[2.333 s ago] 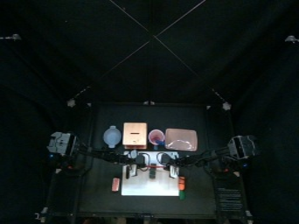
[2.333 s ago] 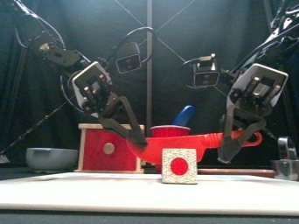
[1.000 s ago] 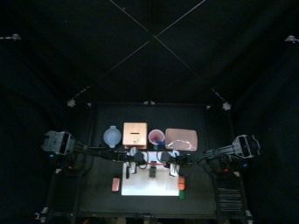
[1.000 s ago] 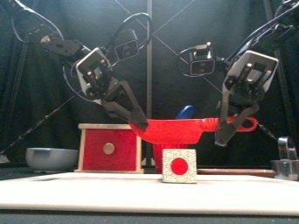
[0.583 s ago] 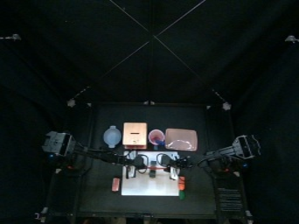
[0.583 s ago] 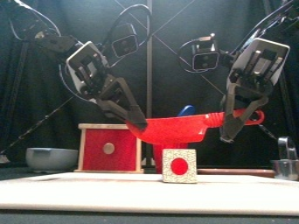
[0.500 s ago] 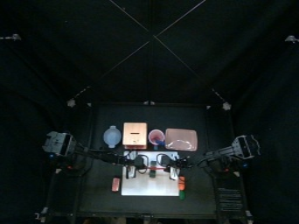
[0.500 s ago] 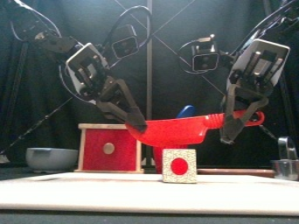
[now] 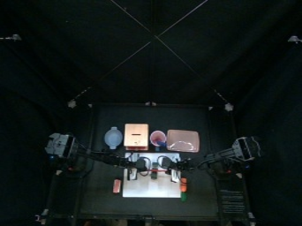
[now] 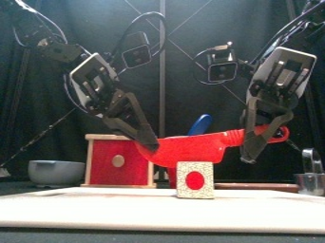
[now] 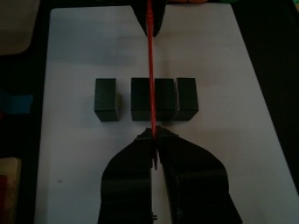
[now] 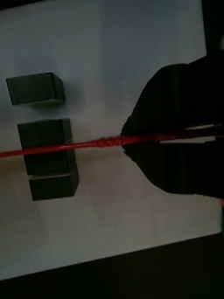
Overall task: Place sushi on board then cut the sushi with the knife then place the pieces on the plate
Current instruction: Cut the sushi into 4 pieces
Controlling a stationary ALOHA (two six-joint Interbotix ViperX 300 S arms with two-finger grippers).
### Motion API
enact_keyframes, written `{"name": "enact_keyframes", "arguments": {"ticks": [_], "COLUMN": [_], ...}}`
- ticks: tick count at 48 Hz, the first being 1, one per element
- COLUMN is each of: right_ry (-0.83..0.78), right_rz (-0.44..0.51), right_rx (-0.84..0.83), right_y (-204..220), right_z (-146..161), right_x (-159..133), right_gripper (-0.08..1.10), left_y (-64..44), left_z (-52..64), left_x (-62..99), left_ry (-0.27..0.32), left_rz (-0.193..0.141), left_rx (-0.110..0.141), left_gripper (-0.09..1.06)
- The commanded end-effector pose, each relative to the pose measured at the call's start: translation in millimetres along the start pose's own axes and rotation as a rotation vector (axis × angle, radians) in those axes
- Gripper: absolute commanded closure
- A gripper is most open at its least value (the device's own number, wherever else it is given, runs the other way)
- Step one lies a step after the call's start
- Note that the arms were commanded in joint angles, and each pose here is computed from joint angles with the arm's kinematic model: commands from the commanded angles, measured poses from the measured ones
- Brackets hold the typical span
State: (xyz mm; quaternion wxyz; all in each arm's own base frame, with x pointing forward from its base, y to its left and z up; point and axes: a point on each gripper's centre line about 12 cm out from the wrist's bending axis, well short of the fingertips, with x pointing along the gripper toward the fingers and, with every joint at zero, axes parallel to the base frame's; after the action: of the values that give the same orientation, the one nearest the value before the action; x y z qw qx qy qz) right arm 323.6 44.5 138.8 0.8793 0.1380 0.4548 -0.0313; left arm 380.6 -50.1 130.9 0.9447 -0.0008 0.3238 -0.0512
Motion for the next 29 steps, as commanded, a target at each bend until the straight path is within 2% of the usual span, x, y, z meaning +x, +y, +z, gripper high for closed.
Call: {"name": "enact_keyframes", "arguments": {"ticks": [1, 16, 29], "right_ry": [-0.031, 0.011, 0.036], "right_rz": [0.012, 0.006, 0.013], "right_rx": [0.006, 0.016, 0.025], "right_y": [3.1, 4.0, 8.9], "right_z": [9.0, 0.2, -7.0], "right_x": [-5.8, 6.5, 22.9], "right_gripper": [0.63, 0.63, 0.63], "left_y": [0.2, -0.1, -4.8], "left_z": [9.5, 2.9, -8.2], "left_x": [-1.6, 4.9, 17.4], "left_ry": [-0.028, -0.005, 0.034], "left_rz": [0.0, 0.0, -0.001], "left_rx": [0.0, -0.006, -0.041], "left_gripper": [0.55, 0.55, 0.55]}}
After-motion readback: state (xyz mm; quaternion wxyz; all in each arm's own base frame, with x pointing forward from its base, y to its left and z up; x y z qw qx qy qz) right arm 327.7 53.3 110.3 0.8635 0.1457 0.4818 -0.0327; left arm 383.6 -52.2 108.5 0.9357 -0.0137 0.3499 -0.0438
